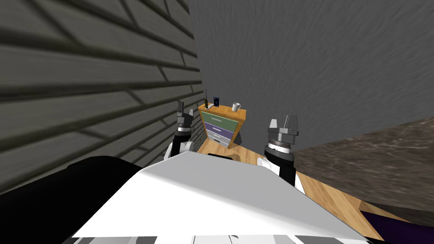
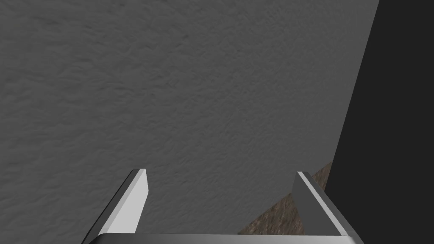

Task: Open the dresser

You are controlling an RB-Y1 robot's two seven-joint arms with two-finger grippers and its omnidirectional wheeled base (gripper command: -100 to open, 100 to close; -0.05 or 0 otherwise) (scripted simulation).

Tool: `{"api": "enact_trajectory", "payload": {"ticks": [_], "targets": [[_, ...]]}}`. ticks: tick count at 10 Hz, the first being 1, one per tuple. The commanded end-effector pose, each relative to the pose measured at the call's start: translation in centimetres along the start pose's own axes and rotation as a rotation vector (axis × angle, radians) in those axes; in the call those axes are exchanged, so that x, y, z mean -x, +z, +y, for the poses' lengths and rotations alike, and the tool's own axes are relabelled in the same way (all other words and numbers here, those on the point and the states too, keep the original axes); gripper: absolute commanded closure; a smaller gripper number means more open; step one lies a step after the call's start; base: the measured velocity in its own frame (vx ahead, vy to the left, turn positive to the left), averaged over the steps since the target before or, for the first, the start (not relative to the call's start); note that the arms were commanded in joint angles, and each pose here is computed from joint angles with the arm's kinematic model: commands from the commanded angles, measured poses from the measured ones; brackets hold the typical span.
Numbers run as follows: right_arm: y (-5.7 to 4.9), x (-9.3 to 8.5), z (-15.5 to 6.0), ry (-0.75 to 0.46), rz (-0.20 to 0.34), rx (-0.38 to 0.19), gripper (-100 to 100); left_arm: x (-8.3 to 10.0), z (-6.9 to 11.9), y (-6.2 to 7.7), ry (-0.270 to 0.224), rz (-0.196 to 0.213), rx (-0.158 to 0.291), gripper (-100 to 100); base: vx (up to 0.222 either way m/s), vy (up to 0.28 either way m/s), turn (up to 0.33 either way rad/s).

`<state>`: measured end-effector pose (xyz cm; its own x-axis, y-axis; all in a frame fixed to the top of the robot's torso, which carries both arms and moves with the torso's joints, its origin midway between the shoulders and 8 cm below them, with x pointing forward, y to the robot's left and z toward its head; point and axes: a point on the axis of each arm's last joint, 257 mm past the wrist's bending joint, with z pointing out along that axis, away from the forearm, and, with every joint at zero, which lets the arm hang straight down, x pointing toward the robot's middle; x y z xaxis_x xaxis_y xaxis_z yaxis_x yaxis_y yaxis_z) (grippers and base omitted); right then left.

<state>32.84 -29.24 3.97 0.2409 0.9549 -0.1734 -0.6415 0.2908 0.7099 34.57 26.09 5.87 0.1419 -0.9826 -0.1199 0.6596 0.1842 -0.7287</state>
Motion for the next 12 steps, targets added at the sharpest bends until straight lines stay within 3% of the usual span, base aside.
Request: {"api": "enact_trajectory", "payload": {"ticks": [1, 9, 10, 12], "targets": [[0.0, 0.0, 0.0, 0.0, 0.0, 0.0, 0, 0.0, 0.0, 0.0, 0.0, 0.0, 0.0, 0, 0.0, 0.0, 0.0], [0.0, 0.0, 0.0, 0.0, 0.0, 0.0, 0, 0.0, 0.0, 0.0, 0.0, 0.0, 0.0, 0, 0.0, 0.0, 0.0], [0.0, 0.0, 0.0, 0.0, 0.0, 0.0, 0, -0.8, 1.0, -0.2, 0.015, 0.043, 0.014, -100, 0.023, 0.001, -0.027], [0.0, 0.0, 0.0, 0.0, 0.0, 0.0, 0, -1.4, 2.5, -0.6, 0.026, 0.075, 0.036, -100, 0.027, 0.0, -0.026]]}}
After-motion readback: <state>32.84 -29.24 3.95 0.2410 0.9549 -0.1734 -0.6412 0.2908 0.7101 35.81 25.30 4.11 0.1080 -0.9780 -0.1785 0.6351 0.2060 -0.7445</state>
